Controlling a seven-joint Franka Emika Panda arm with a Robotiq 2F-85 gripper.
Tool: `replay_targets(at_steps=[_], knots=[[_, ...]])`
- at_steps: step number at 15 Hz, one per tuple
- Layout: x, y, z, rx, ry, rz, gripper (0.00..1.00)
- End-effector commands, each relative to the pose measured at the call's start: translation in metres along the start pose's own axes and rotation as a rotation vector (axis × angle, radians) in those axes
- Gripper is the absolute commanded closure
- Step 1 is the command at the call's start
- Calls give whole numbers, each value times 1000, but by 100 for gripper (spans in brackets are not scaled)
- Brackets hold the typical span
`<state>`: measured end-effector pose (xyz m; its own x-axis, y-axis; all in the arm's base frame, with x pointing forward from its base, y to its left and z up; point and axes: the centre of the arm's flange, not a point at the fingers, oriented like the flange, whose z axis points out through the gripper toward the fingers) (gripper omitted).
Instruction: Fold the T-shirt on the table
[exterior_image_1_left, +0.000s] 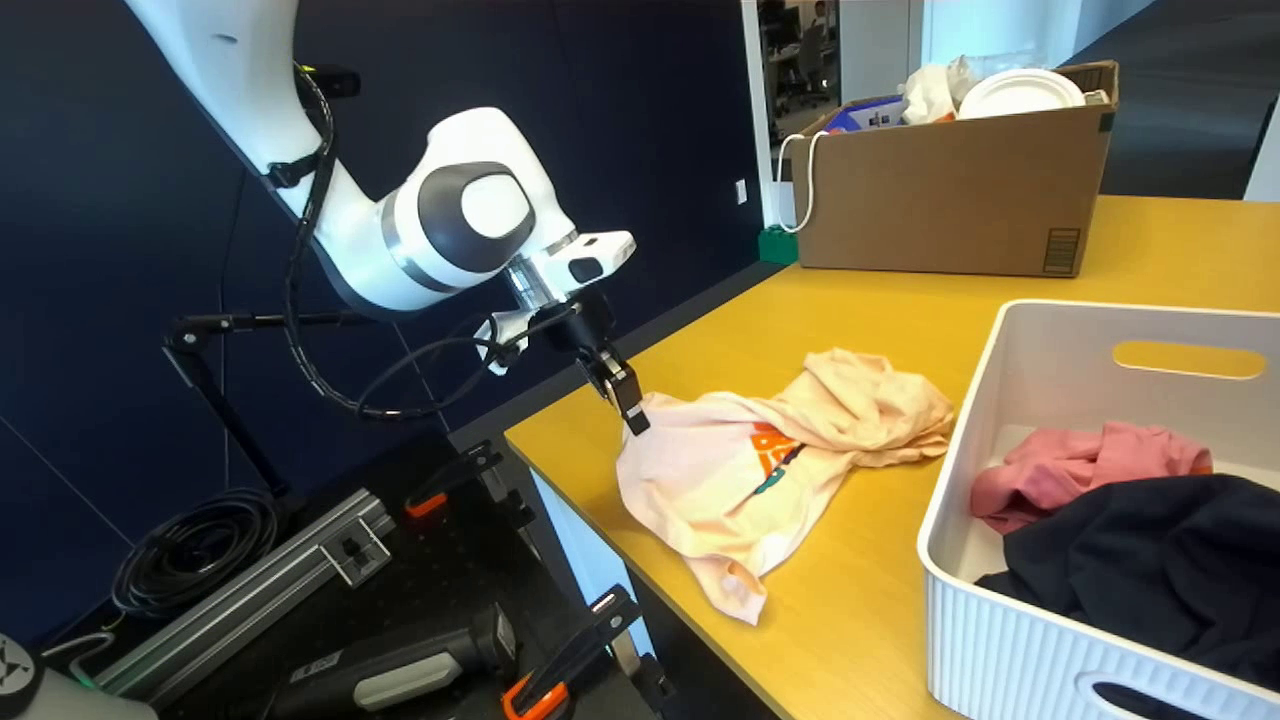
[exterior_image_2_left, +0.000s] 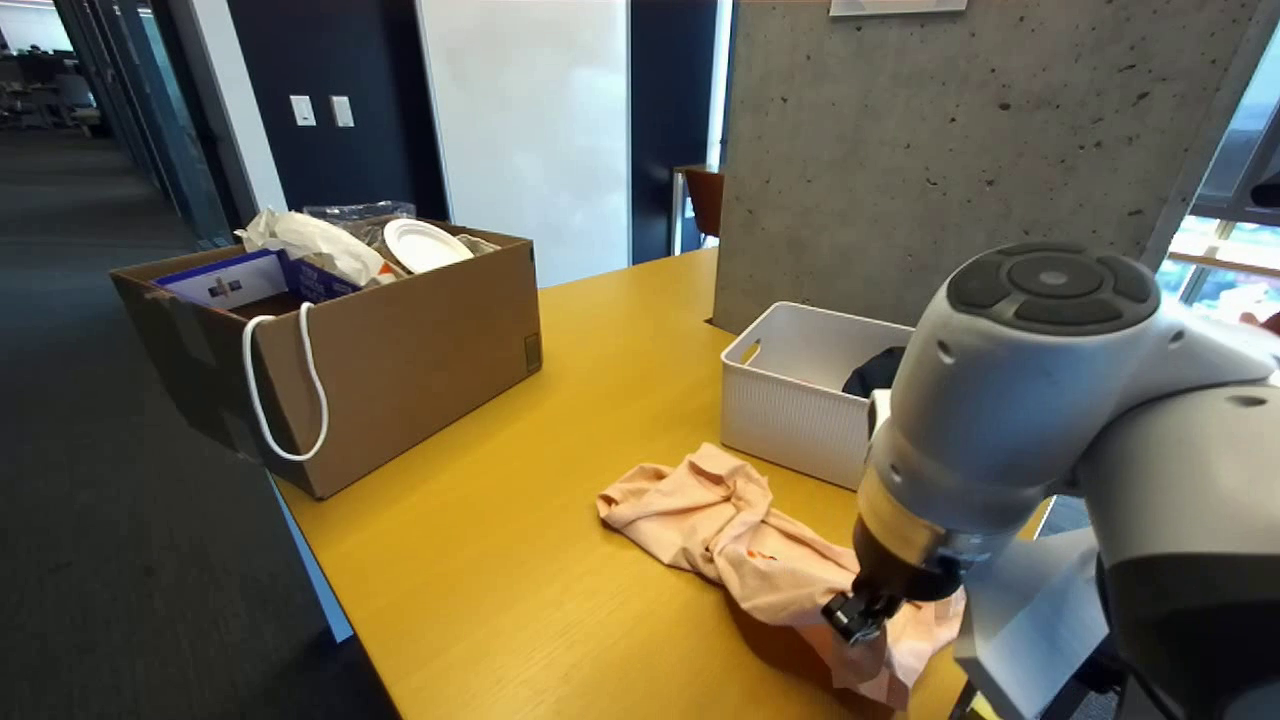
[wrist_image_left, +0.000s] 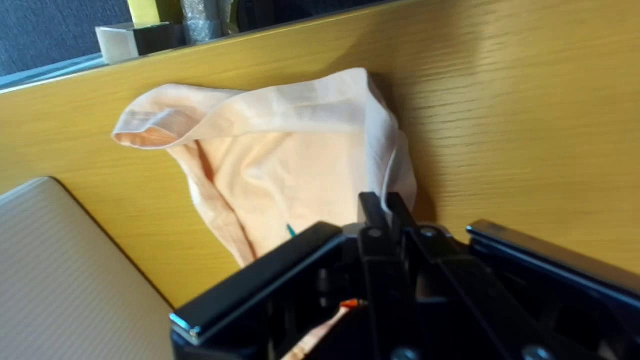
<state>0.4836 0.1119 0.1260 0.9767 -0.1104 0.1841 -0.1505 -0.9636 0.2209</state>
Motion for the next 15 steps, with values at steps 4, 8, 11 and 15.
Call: replay_targets(at_steps=[4, 8, 11, 15], knots=[[4, 87, -22, 12, 5, 121, 98], [16, 126, 7, 23, -45, 178, 98], [15, 158, 23, 32, -82, 232, 98], [22, 176, 47, 58, -132, 268, 98]])
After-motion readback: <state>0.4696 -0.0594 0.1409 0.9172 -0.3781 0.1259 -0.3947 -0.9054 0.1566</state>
